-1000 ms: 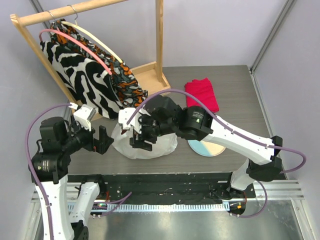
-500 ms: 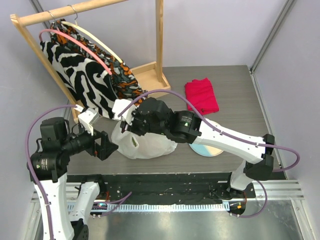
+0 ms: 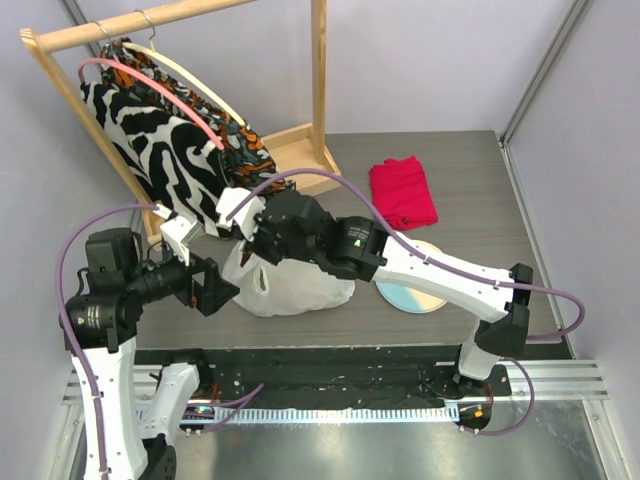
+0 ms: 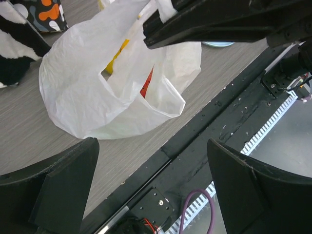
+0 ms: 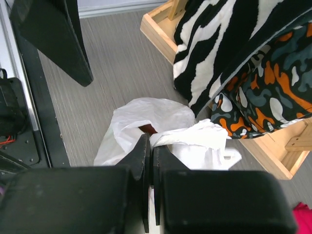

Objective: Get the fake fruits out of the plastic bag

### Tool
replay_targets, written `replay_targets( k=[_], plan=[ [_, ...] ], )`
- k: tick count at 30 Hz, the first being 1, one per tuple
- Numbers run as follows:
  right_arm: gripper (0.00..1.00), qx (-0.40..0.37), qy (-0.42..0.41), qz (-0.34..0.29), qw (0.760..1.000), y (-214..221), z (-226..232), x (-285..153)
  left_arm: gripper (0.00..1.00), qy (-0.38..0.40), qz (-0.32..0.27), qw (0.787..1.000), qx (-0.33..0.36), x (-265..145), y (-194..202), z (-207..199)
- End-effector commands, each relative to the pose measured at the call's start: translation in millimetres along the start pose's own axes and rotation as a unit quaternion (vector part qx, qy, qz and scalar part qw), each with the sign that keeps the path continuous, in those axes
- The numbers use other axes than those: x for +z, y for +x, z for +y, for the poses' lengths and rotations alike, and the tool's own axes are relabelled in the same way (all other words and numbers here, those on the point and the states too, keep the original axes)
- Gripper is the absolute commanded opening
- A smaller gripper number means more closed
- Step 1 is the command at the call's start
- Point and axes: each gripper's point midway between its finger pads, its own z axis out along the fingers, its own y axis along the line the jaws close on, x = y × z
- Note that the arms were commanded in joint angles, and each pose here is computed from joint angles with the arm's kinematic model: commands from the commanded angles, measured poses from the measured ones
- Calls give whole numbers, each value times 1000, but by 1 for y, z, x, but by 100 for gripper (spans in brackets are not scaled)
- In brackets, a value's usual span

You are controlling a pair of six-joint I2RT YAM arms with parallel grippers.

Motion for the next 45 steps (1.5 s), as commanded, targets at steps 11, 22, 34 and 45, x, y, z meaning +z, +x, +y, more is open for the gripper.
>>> replay_targets(
  k=[11,22,34,45],
  plan=[
    [1,133,-20,-38,990,-2,-63,-91,99,74,-100,988,89,23,-84,3],
    [1,157,3,-42,987,10,-85,-90,88,-49,-98,994,25,83,-133,57],
    [1,189,44,-35,980,34,-112,-97,52,33,-46,998,20,121,-116,40],
    [1,293,309,-34,904,102,-301,-187,9,164,-90,979,84,174,-221,-6]
  ],
)
